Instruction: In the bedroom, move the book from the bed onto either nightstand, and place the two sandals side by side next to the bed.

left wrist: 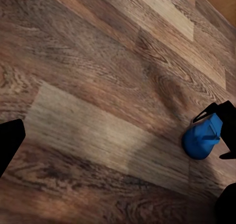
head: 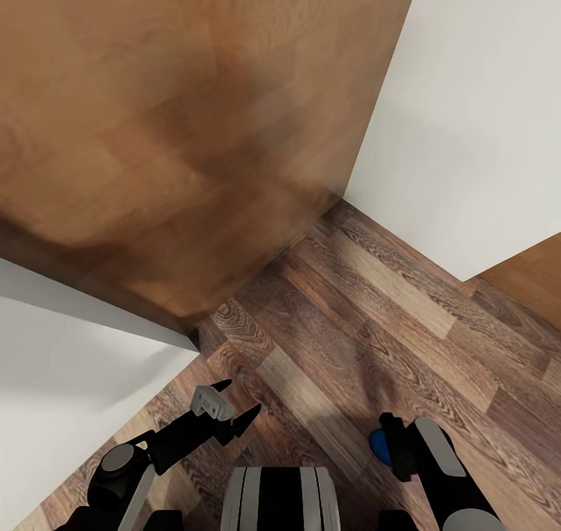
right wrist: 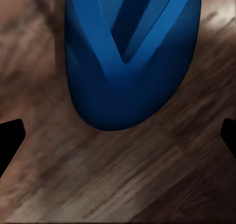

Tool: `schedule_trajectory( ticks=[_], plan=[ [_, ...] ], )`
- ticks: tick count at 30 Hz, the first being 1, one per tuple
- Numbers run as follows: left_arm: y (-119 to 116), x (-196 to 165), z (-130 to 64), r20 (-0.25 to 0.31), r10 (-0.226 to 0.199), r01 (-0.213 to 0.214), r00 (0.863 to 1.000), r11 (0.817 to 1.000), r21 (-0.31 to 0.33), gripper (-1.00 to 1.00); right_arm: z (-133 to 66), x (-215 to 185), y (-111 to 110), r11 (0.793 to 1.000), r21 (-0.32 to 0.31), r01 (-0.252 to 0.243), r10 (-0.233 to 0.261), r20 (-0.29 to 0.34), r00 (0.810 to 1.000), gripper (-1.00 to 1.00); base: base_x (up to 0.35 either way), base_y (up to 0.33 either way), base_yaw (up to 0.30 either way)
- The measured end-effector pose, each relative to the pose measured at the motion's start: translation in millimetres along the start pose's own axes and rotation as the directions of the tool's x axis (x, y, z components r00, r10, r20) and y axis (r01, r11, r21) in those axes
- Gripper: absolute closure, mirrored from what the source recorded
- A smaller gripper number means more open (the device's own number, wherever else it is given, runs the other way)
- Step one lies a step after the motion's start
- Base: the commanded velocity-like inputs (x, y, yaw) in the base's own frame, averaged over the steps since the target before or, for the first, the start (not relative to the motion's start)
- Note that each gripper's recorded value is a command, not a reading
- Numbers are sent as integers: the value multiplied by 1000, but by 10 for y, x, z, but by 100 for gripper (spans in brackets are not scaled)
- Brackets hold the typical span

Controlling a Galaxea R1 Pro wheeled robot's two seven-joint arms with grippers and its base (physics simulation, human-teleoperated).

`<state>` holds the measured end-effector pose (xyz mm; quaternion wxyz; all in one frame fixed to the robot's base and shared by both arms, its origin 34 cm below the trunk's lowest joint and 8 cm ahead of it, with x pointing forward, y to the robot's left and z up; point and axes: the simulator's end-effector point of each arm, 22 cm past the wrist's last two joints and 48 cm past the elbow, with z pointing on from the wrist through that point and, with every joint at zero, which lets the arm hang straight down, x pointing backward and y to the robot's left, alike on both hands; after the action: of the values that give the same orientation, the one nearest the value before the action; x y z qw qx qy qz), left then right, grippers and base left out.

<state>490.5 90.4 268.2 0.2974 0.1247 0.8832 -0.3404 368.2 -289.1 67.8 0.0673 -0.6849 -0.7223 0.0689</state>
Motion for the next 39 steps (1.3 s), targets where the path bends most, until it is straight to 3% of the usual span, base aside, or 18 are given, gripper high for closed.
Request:
schedule_trajectory(
  ticks=[33, 39],
  plan=[
    [-3, 1, 4, -1, 1, -1, 1000, 1000, -1, -100, -2, -47, 23, 1000, -12, -26, 26, 7, 1000, -100, 0, 0, 0],
    [27, 111, 42, -19, -15, 15, 1000, 1000, 0, -100, 92, -47, -65, 1000, 12, -26, 26, 7, 1000, -100, 0, 0, 0]
  ],
)
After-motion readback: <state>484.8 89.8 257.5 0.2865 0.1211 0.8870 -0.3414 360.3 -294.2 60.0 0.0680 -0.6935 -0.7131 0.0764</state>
